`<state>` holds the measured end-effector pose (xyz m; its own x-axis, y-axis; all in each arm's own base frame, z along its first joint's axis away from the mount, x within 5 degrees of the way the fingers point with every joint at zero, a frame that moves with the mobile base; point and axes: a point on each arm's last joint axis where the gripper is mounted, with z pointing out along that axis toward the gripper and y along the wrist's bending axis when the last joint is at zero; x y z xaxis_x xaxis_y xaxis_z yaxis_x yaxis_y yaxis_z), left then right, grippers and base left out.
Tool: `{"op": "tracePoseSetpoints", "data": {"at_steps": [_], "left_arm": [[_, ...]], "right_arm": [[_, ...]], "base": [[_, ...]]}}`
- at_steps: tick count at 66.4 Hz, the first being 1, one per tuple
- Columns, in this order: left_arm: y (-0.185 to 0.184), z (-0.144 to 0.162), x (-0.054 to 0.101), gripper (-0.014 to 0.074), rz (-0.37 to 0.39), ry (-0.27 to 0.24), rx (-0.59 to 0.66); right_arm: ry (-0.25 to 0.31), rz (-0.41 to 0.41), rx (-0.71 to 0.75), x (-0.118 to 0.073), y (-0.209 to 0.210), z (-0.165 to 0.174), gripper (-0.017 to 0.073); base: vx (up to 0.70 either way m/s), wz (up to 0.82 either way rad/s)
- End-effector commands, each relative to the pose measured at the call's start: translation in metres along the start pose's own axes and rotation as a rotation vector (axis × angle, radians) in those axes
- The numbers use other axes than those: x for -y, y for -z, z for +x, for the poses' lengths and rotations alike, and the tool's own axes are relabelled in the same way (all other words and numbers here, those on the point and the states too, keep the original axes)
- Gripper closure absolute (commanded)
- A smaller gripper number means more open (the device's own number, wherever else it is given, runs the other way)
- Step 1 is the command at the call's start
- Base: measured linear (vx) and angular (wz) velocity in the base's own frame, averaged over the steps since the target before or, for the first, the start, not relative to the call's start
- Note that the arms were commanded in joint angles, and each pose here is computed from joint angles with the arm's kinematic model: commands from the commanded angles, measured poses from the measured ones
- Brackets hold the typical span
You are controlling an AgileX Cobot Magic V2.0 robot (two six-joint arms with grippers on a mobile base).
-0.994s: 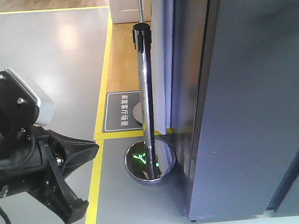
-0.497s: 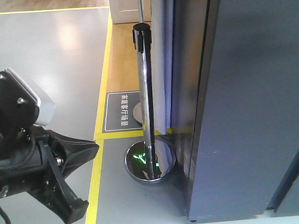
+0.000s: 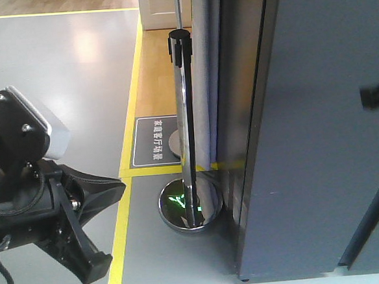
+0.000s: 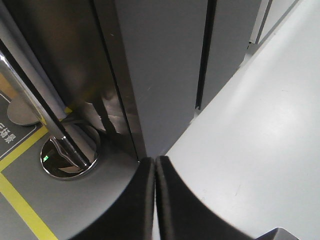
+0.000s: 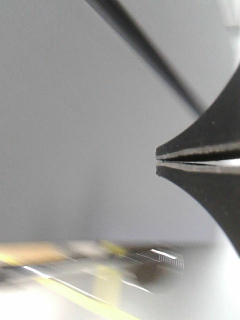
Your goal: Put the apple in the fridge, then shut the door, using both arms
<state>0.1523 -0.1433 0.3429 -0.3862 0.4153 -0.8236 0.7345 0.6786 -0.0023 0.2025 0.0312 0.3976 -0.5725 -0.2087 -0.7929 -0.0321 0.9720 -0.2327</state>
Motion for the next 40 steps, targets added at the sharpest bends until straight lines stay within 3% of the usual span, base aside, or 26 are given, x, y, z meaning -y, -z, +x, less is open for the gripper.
{"op": "tracePoseSetpoints", "data": {"at_steps": [1,19,40], "left_arm": [[0.009,-0.014,0.000,0.0599,-0.009,0.012,0.108],[0.009,-0.014,0.000,0.0599,-0.009,0.012,0.108],[0.009,-0.014,0.000,0.0599,-0.008,0.012,0.107]], "right_arm": [[0.045,-0.064,0.011,0.000,0.017,-0.001,0.0561],[0.011,-0.282,0.089,-0.004,0.063,0.010,0.0561],[-0.014,-0.319,0.247,0.002,0.092,0.056,0.0561]], "base": [[0.00,0.00],[0.00,0.00],[0.00,0.00]]}}
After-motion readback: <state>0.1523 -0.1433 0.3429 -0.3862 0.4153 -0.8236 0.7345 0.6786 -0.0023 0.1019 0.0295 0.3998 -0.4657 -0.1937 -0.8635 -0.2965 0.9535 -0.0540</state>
